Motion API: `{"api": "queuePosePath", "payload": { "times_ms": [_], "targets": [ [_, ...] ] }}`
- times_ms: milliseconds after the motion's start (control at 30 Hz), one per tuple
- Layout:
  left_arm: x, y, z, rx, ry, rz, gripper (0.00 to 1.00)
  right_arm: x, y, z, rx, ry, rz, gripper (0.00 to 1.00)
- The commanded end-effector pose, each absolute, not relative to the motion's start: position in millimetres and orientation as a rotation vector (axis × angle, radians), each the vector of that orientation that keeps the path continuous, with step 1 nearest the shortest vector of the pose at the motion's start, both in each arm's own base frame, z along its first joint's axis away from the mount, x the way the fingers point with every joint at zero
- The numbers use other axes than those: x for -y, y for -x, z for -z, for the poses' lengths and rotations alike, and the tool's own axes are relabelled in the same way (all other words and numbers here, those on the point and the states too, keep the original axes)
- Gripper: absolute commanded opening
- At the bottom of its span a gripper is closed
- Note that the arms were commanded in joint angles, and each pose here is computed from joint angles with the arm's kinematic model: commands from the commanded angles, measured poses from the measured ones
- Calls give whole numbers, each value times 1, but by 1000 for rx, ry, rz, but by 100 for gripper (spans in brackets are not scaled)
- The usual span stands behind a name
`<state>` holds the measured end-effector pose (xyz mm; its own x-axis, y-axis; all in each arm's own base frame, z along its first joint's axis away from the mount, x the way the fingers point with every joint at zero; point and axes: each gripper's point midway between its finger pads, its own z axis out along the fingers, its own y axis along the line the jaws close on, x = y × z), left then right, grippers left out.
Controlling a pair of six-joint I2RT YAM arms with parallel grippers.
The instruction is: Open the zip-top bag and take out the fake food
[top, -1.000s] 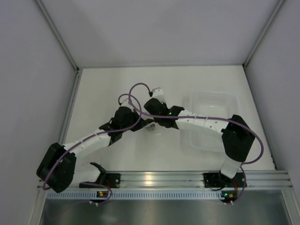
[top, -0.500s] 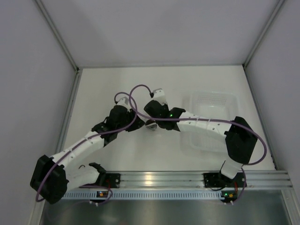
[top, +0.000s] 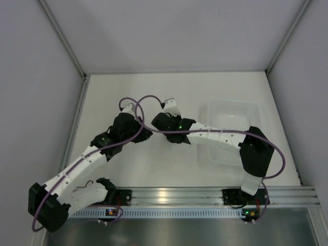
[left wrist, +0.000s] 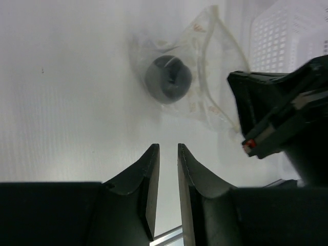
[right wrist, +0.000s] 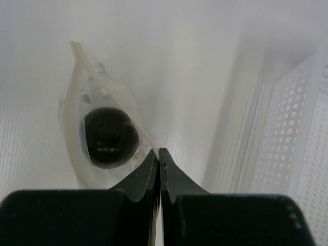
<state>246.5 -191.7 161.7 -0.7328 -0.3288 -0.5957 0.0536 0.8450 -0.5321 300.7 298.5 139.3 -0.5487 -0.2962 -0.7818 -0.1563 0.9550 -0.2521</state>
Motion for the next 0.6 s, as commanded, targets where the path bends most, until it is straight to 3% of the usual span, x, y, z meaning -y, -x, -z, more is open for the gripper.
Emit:
{"api": "queuePosePath", "payload": {
  "times_ms": [0,133,433,567],
  "targets": [
    [199,-251,-218,-2160,244,796,26,-312,-297,-159,-2130,280,120,0],
    [211,-254,-236,-2120,265,884,30,-324,-290,-161,-2153,288,20,0],
    [233,-265,-218,-2135,352,927,31,-340,-280,-165,-2161,232,-159,0],
    [240,-273,-211,-2146,360,906,39,-341,-279,-166,-2154,221,-189,0]
  ]
}}
